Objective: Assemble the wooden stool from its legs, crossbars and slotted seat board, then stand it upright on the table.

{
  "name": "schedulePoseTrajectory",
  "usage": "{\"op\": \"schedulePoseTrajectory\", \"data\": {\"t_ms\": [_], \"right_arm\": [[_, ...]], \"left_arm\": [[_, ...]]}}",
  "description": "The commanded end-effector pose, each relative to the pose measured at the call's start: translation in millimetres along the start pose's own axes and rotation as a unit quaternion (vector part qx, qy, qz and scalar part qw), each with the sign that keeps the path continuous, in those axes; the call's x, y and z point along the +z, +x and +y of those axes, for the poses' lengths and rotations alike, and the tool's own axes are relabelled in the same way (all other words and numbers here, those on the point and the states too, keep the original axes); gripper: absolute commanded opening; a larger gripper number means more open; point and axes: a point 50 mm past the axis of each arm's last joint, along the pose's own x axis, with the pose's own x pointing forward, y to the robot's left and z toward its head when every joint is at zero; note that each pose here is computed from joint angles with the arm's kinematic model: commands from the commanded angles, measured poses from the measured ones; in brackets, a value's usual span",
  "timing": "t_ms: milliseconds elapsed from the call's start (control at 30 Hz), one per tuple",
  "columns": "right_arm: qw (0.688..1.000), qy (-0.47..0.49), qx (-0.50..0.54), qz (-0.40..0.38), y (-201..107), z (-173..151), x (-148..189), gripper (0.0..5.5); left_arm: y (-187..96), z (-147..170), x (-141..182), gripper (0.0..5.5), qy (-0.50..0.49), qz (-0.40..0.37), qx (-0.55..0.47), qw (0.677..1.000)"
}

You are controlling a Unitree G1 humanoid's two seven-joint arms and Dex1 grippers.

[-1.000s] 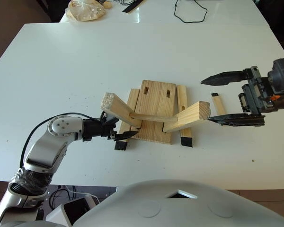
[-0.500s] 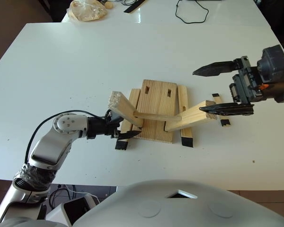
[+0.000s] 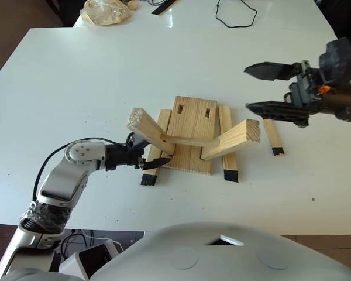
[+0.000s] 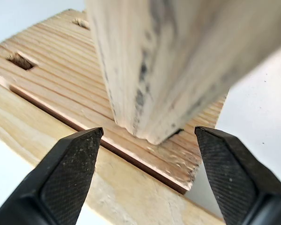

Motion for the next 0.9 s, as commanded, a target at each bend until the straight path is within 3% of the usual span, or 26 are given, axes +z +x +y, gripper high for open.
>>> {"op": "schedulePoseTrajectory", "data": {"t_ms": [33, 200, 533, 700, 900], "right_arm": [[0.998, -0.001, -0.038, 0.046, -18.9, -2.6, -4.2, 4.06], [0.98, -0.031, -0.051, 0.188, -19.2, -2.1, -50.5, 4.06], [0.961, -0.023, -0.141, 0.237, 12.9, -25.5, -117.8, 4.06], [0.927, -0.06, -0.163, 0.333, -4.5, -26.1, -156.5, 4.06], [0.916, -0.079, -0.16, 0.359, -15.2, -26.1, -162.9, 4.06]], "left_arm": [[-5.5, 0.7, -2.9, 3.64, 0.001, 0.007, 0.014, 1.0], [-7.7, -2.0, -6.9, 3.64, 0.003, 0.018, 0.014, 1.0], [-0.7, -2.6, -10.5, 3.64, 0.014, 0.031, 0.001, 0.999], [1.6, -3.3, -10.5, 3.64, 0.013, 0.027, 0.004, 1.0], [0.1, -4.8, -12.1, 3.64, 0.008, 0.026, 0.011, 1.0]]}}
